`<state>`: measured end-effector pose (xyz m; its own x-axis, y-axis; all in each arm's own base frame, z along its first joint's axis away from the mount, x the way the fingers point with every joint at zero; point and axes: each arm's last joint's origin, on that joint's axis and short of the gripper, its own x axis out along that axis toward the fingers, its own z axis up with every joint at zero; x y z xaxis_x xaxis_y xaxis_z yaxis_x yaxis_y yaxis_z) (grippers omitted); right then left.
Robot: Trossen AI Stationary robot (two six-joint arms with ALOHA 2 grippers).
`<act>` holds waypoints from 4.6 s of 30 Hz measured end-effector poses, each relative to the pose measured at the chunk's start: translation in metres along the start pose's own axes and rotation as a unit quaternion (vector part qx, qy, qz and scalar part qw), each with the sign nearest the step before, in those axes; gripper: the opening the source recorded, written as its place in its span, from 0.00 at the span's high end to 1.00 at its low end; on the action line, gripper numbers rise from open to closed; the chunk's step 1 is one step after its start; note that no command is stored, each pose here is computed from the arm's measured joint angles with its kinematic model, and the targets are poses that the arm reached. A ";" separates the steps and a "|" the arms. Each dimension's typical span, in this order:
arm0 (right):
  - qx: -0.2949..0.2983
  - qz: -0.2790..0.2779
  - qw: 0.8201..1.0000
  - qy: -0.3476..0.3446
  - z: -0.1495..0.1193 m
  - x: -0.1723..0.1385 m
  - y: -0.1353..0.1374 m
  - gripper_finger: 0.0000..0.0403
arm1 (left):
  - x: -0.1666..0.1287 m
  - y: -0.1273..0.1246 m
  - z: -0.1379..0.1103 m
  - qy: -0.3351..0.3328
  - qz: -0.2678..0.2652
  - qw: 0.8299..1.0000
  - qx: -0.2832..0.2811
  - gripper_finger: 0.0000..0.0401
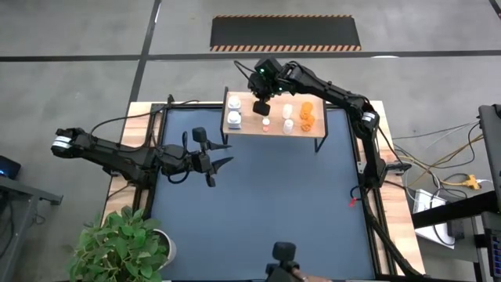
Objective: Pick and place medicine bottles onto shelf by color
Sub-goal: Put the yellow pill bottle on the shelf, then adjust the orange pill bottle on the shelf
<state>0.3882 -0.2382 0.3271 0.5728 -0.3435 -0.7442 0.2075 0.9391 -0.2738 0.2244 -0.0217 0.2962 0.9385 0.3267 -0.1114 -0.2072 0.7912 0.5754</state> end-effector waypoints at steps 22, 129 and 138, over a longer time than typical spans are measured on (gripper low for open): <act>0.018 -0.012 0.999 0.033 -0.009 -0.001 -0.007 0.98 | 0.000 0.000 0.000 0.001 -0.001 1.000 0.000 0.60; 0.028 0.133 0.990 -0.047 -0.047 -0.151 0.137 0.98 | 0.000 0.001 0.001 -0.012 0.007 1.000 -0.008 0.60; -0.002 0.163 0.981 -0.106 -0.087 -0.163 0.171 0.98 | 0.000 0.003 0.005 -0.032 0.018 0.998 -0.043 0.60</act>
<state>0.2618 -0.0220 0.3484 0.7608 -0.0165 -0.6488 -0.0174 0.9988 -0.0458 0.2250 -0.0219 0.3023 0.9453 0.3242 -0.0372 -0.2621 0.8222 0.5053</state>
